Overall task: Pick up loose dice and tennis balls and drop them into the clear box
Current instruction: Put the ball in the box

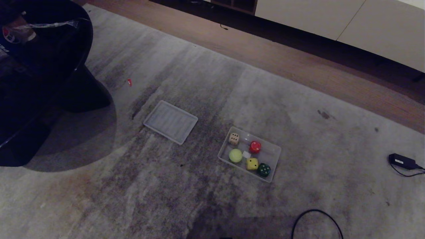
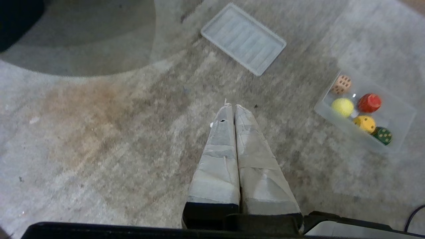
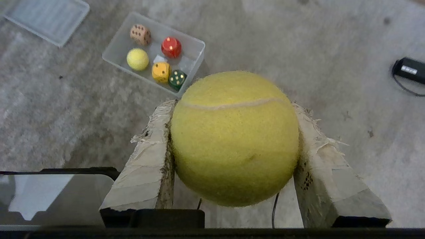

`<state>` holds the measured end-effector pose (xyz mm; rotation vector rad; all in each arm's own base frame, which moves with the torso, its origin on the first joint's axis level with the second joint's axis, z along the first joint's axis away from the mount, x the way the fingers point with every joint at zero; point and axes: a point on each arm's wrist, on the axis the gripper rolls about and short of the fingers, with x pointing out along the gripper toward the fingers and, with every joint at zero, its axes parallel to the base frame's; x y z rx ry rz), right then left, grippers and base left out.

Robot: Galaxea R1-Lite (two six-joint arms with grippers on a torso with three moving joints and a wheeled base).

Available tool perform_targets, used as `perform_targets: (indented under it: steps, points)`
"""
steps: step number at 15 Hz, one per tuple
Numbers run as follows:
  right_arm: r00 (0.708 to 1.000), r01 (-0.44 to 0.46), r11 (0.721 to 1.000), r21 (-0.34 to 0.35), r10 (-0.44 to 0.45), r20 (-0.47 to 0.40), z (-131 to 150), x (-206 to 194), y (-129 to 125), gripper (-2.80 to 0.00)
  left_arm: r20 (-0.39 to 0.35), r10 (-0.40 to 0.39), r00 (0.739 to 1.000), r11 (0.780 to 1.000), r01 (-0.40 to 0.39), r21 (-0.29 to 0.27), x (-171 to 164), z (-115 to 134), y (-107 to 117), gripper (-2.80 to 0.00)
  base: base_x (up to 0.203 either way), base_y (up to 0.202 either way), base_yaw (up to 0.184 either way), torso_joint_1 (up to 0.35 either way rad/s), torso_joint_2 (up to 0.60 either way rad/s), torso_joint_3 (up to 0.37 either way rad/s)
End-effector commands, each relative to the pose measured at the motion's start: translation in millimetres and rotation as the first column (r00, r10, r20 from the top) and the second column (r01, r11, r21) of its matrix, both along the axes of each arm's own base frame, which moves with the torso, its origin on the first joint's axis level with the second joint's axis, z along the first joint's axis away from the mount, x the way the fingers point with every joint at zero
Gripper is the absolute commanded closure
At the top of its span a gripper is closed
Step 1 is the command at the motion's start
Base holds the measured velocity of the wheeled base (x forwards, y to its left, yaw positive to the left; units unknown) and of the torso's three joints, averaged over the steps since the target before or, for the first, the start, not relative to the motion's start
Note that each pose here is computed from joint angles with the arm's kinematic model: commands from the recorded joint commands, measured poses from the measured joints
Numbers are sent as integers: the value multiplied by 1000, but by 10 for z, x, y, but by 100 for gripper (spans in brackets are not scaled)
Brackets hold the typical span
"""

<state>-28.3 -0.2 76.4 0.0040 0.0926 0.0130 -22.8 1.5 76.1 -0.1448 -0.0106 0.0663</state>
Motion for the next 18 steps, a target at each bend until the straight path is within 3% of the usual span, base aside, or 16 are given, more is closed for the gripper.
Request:
perform_targets:
  steps: [1, 13, 18]
  points:
    - [1000, -1, 1000, 0, 1, -3, -1, 1, 0, 0, -2, 1, 1000, 1000, -1, -1, 2, -4, 0, 0, 0, 0, 0, 2, 0, -200]
    - [1000, -1, 1000, 0, 1, -3, -1, 1, 0, 0, -3, 1, 1000, 1000, -1, 0, 2, -4, 0, 0, 0, 0, 0, 2, 1, -194]
    - [1000, 3, 1000, 6, -3, -4, 0, 0, -1, 0, -3, 1, 1000, 1000, -1, 0, 2, -4, 0, 0, 0, 0, 0, 1, 4, -35]
